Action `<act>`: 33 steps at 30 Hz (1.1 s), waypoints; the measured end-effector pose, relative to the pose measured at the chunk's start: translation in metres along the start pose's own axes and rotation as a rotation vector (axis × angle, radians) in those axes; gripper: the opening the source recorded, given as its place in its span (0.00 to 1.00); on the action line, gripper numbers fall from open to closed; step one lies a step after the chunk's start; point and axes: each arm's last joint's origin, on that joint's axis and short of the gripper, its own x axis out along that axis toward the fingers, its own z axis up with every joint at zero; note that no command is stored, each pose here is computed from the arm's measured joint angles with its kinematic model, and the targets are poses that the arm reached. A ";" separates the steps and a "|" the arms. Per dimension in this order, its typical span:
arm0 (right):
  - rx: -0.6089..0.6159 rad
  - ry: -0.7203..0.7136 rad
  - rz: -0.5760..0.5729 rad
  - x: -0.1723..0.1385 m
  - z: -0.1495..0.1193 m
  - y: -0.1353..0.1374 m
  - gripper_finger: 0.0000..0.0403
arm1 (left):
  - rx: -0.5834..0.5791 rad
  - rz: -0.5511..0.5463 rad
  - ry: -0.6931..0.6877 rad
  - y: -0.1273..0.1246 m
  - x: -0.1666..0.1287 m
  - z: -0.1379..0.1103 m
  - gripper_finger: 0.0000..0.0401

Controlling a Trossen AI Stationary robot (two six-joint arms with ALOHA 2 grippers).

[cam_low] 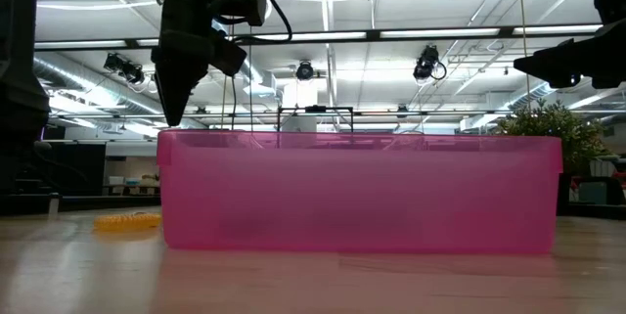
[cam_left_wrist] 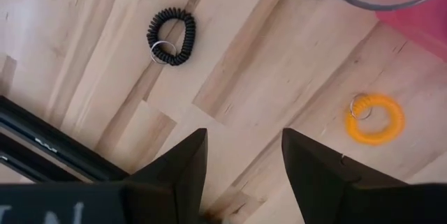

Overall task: Sort spring keychains
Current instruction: Put the black spring keychain into the red bin

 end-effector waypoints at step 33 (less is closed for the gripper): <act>0.000 0.000 0.000 0.000 0.000 0.000 0.55 | -0.031 -0.009 -0.021 0.018 0.003 0.013 0.47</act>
